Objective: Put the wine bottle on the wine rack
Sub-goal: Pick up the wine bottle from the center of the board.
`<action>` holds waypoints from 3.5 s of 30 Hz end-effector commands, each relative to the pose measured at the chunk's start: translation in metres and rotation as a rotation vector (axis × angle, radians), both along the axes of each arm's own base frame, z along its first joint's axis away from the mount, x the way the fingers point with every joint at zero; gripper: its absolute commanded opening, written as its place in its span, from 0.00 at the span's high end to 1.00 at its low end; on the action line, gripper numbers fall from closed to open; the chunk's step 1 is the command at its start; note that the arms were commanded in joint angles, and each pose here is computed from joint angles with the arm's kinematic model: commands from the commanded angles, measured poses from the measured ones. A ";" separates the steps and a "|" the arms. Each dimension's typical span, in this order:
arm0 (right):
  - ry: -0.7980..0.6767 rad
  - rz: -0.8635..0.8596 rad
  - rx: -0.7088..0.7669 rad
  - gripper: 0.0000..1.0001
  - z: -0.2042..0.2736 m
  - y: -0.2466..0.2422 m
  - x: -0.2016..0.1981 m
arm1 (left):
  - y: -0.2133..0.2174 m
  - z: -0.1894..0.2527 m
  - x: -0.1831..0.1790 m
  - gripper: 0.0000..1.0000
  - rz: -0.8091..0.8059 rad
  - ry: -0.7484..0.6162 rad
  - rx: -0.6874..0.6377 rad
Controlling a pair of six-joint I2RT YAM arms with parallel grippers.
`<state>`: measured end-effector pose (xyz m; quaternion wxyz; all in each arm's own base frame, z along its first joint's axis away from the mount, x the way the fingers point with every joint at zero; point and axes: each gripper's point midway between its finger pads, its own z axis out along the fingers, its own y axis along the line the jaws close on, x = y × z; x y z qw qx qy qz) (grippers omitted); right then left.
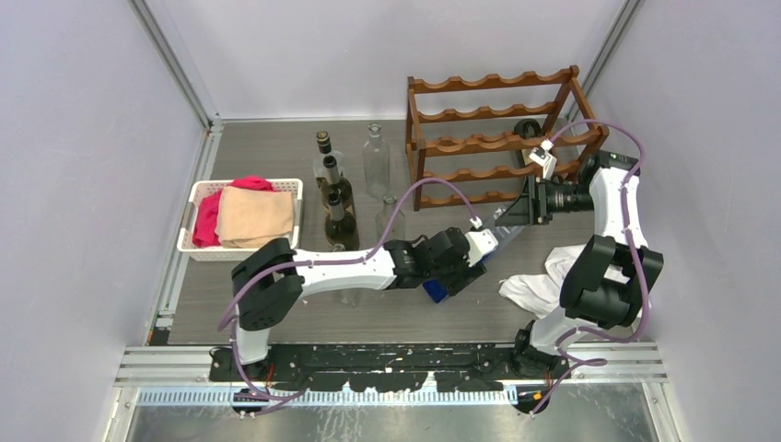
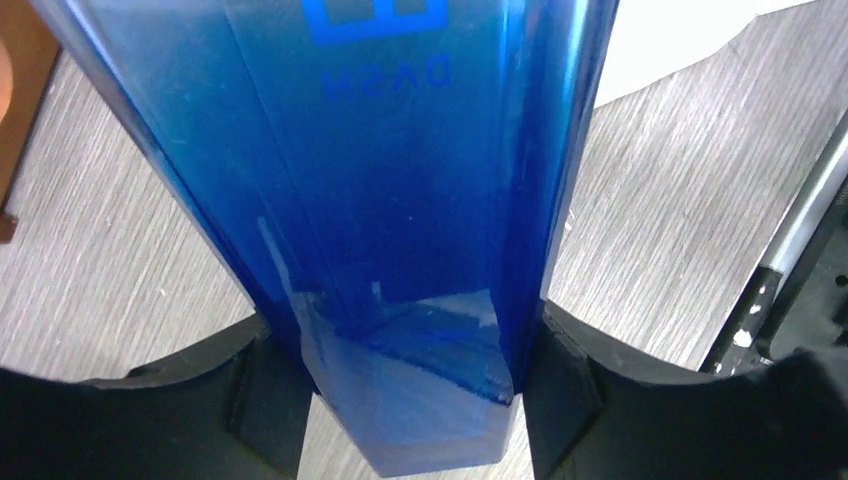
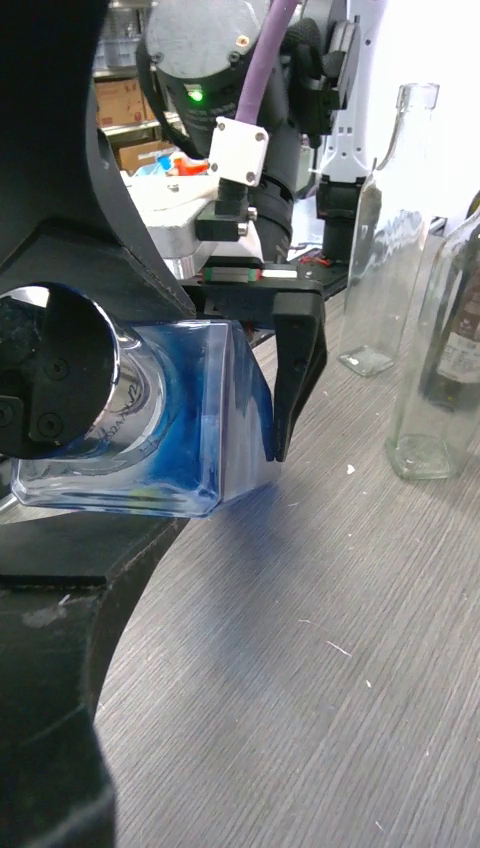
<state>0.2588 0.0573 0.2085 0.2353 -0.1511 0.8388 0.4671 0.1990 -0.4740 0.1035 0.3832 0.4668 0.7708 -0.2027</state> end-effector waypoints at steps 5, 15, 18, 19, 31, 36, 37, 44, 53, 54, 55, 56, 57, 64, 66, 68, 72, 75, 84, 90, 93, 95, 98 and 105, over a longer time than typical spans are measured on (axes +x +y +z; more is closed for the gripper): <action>0.031 -0.017 0.150 0.64 0.038 0.010 -0.014 | -0.010 0.022 -0.006 1.00 -0.183 0.147 -0.123; -0.079 -0.007 -0.088 0.06 0.020 -0.036 -0.024 | 0.003 0.017 -0.007 1.00 -0.338 0.104 -0.053; -0.131 -0.029 -0.158 0.03 0.021 -0.056 -0.023 | 0.007 0.014 -0.007 1.00 -0.366 0.090 -0.022; -0.153 -0.031 -0.177 0.02 0.023 -0.061 -0.024 | 0.008 0.014 -0.007 1.00 -0.376 0.085 -0.016; -0.673 0.301 -0.333 0.00 0.001 -0.037 -0.058 | 0.004 0.012 -0.018 1.00 -0.487 0.041 0.019; -0.705 0.597 -0.306 0.00 -0.048 -0.019 -0.090 | 0.001 0.016 -0.014 1.00 -0.468 0.005 0.002; -0.715 0.632 -0.292 0.00 -0.056 -0.019 -0.093 | 0.001 0.018 -0.014 1.00 -0.463 -0.006 -0.007; -0.762 0.786 -0.176 0.00 -0.084 -0.009 -0.097 | -0.005 0.035 -0.009 1.00 -0.440 -0.069 -0.073; -0.830 0.838 -0.306 0.02 -0.128 -0.008 -0.070 | -0.008 0.037 -0.010 1.00 -0.438 -0.119 -0.096; -0.838 0.830 -0.324 0.02 -0.130 -0.008 -0.067 | -0.008 0.038 -0.010 1.00 -0.440 -0.124 -0.102; -0.841 0.823 -0.341 0.01 -0.133 -0.009 -0.064 | -0.009 0.038 -0.011 1.00 -0.442 -0.128 -0.104; -0.841 0.820 -0.357 0.01 -0.136 -0.009 -0.062 | -0.010 0.038 -0.011 1.00 -0.444 -0.130 -0.107; -0.841 0.824 -0.372 0.01 -0.140 -0.009 -0.061 | -0.010 0.038 -0.010 1.00 -0.444 -0.133 -0.110; -0.842 0.883 -0.473 0.02 -0.168 -0.011 -0.059 | -0.013 0.039 -0.011 1.00 -0.451 -0.145 -0.128; -0.838 0.884 -0.486 0.06 -0.171 -0.012 -0.057 | -0.012 0.037 -0.012 1.00 -0.451 -0.145 -0.123; -0.819 0.909 -0.499 0.15 -0.174 -0.015 -0.057 | -0.011 0.035 -0.012 1.00 -0.454 -0.142 -0.118; -0.791 0.918 -0.510 0.24 -0.179 -0.018 -0.056 | -0.015 0.037 -0.011 1.00 -0.455 -0.155 -0.136; -0.809 0.894 -0.519 0.20 -0.178 -0.017 -0.053 | -0.016 0.036 -0.011 1.00 -0.452 -0.157 -0.146; -0.737 0.842 -0.451 0.35 -0.158 -0.011 -0.048 | -0.019 0.035 -0.011 1.00 -0.449 -0.194 -0.217; -0.763 0.875 -0.439 0.17 -0.158 -0.010 -0.051 | -0.017 0.029 -0.012 1.00 -0.435 -0.229 -0.246; -0.771 0.880 -0.459 0.15 -0.162 -0.011 -0.050 | -0.018 0.029 -0.011 1.00 -0.431 -0.243 -0.253; -0.759 0.875 -0.483 0.13 -0.168 -0.013 -0.049 | -0.020 0.030 -0.011 1.00 -0.436 -0.253 -0.258; -0.750 0.880 -0.523 0.10 -0.177 -0.017 -0.050 | -0.022 0.030 -0.013 1.00 -0.446 -0.265 -0.260; -0.725 0.868 -0.552 0.18 -0.189 -0.020 -0.047 | -0.025 0.026 -0.014 1.00 -0.461 -0.274 -0.256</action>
